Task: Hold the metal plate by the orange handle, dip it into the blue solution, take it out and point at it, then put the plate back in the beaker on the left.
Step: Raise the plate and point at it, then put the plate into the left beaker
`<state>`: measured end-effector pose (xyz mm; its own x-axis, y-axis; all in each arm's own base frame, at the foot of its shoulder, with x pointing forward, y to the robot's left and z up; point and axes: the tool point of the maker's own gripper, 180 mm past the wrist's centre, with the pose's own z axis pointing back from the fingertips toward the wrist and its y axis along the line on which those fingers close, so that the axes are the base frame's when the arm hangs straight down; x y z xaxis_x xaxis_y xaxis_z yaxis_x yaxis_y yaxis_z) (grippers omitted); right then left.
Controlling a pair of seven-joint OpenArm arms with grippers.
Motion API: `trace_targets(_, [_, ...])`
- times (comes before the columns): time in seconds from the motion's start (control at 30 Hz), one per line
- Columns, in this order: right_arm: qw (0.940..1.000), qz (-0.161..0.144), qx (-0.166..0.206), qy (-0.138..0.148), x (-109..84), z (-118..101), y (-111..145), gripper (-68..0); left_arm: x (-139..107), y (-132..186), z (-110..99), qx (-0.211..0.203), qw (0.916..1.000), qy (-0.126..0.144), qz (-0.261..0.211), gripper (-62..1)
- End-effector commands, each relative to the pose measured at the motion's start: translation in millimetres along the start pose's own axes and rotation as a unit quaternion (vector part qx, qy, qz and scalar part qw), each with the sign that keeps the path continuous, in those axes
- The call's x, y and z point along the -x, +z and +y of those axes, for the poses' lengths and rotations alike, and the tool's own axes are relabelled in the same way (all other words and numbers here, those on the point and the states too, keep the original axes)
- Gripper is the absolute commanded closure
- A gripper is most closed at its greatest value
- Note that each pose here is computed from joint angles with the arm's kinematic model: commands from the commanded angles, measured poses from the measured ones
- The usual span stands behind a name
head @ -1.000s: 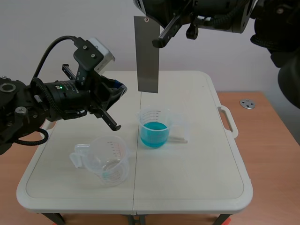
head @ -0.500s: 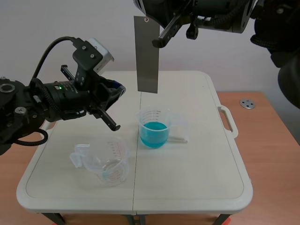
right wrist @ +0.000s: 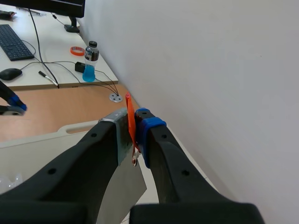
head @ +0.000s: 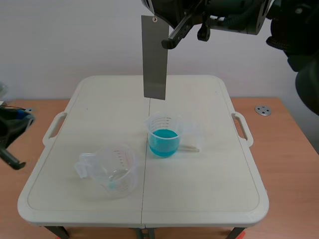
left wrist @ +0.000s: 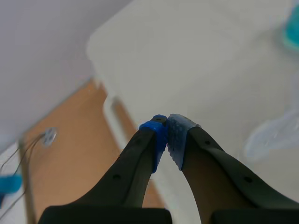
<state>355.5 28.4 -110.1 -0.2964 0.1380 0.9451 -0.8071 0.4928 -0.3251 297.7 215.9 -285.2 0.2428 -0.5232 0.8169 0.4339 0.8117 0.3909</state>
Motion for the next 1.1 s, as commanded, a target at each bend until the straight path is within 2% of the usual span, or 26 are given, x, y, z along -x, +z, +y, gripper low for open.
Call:
trace_targets(0.0, [0.9997, -0.022, 0.0, 0.013, -16.4, -5.4, 1.9, -1.5, 16.3, 12.6, 9.7, -0.023, 0.9995, 0.004, 0.02, -2.7])
trace_targets(0.1, [0.9996, -0.024, -0.007, 0.013, -17.3, -0.8, -0.1, -1.5, 58.2, 42.1, 23.0, -0.056, 0.9949, -0.005, 0.084, -2.7])
trace_targets(0.2, [0.9994, -0.026, -0.019, 0.015, -19.0, 7.5, -3.5, -1.5, 99.9, 70.4, 25.9, -0.069, 0.9868, -0.007, 0.146, -2.7])
trace_targets(0.33, [0.9987, -0.03, -0.038, 0.018, -22.8, 20.1, -8.0, -1.5, 150.3, 105.8, 9.8, -0.054, 0.9764, 0.002, 0.209, -2.7])
trace_targets(0.53, [0.9964, -0.042, -0.072, 0.015, -29.7, 44.0, -15.9, -1.5, 195.8, 149.8, -18.8, -0.031, 0.9659, 0.035, 0.254, -2.7])
trace_targets(0.7, [0.9933, -0.052, -0.104, 0.002, -33.3, 65.1, -21.2, -1.5, 221.1, 172.6, -62.8, 0.014, 0.9548, 0.076, 0.287, -2.7])
trace_targets(0.9, [0.9895, -0.061, -0.131, -0.007, -37.5, 87.0, -30.4, -1.5, 237.3, 196.7, -142.1, 0.091, 0.9359, 0.116, 0.32, -2.7])
trace_targets(1.07, [0.9861, -0.069, -0.151, -0.014, -41.9, 103.5, -36.9, -1.5, 240.7, 213.7, -200.8, 0.131, 0.9207, 0.145, 0.338, -2.7])
